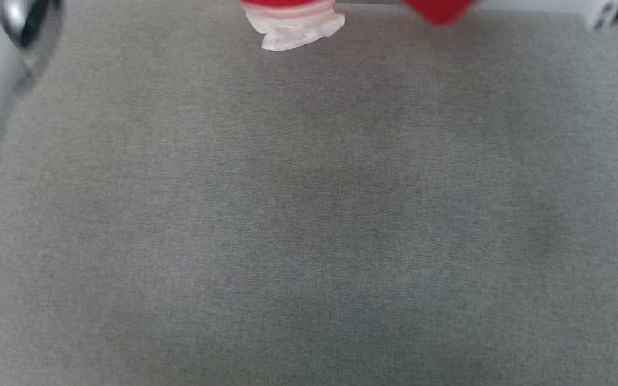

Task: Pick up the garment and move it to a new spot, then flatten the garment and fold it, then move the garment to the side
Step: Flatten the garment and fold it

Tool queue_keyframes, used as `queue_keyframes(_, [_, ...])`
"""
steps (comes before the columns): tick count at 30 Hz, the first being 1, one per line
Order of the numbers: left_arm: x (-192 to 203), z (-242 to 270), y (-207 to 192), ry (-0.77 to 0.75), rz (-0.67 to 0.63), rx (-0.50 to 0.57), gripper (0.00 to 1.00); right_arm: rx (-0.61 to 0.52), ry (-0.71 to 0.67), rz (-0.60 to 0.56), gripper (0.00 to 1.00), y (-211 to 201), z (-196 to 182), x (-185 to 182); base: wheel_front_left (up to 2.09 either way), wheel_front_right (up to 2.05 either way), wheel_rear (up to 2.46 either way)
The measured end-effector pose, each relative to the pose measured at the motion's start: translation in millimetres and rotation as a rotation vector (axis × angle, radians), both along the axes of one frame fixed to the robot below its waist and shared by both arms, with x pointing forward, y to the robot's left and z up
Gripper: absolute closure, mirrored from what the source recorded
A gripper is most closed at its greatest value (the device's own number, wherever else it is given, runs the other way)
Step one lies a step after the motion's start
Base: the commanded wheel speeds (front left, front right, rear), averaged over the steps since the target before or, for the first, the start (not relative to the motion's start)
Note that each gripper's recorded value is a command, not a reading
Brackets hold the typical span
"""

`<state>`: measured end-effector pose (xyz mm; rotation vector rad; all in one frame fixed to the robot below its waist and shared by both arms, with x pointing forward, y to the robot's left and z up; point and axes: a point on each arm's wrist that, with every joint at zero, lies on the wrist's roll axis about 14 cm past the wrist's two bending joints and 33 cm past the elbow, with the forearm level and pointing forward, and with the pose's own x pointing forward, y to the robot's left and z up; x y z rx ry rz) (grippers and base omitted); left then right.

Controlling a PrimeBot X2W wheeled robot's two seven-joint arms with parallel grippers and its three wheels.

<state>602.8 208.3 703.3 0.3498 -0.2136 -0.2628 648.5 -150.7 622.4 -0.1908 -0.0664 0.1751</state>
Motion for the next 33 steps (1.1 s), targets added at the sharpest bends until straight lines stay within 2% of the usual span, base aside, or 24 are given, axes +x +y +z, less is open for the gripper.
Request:
queue_keyframes(5, [-22.2, -83.4, 9.8, 0.255, 0.023, -0.026, 1.00, 0.024, 0.197, 0.016, 1.00, 6.8, -71.8, -19.8, 0.00, 0.00, 0.00])
queue_keyframes(12, [-76.3, -178.4, 12.0, 0.594, 0.021, -0.099, 1.00, 0.051, 0.481, 0.029, 1.00, 11.1, -154.6, -64.5, 0.00, 0.00, 0.00])
queue_keyframes(14, [-94.9, -199.9, 9.6, 0.679, 0.008, -0.096, 1.00, 0.063, 0.526, 0.031, 1.00, 8.6, -165.8, -74.9, 0.00, 0.00, 0.00])
queue_keyframes(20, [-157.8, -250.7, -4.0, 0.920, -0.017, -0.174, 1.00, 0.063, 0.669, 0.054, 1.00, 1.4, -199.9, -116.1, 0.00, 0.00, 0.00])
queue_keyframes(28, [-223.8, -275.4, -18.6, 1.092, -0.001, -0.225, 1.00, 0.045, 0.779, 0.110, 1.00, -5.8, -215.6, -163.7, 0.00, 0.00, 0.00])
queue_keyframes(33, [-256.3, -282.9, -23.1, 1.174, 0.019, -0.248, 1.00, -0.003, 0.897, 0.162, 1.00, -8.2, -226.7, -204.4, 0.00, 0.00, 0.00])
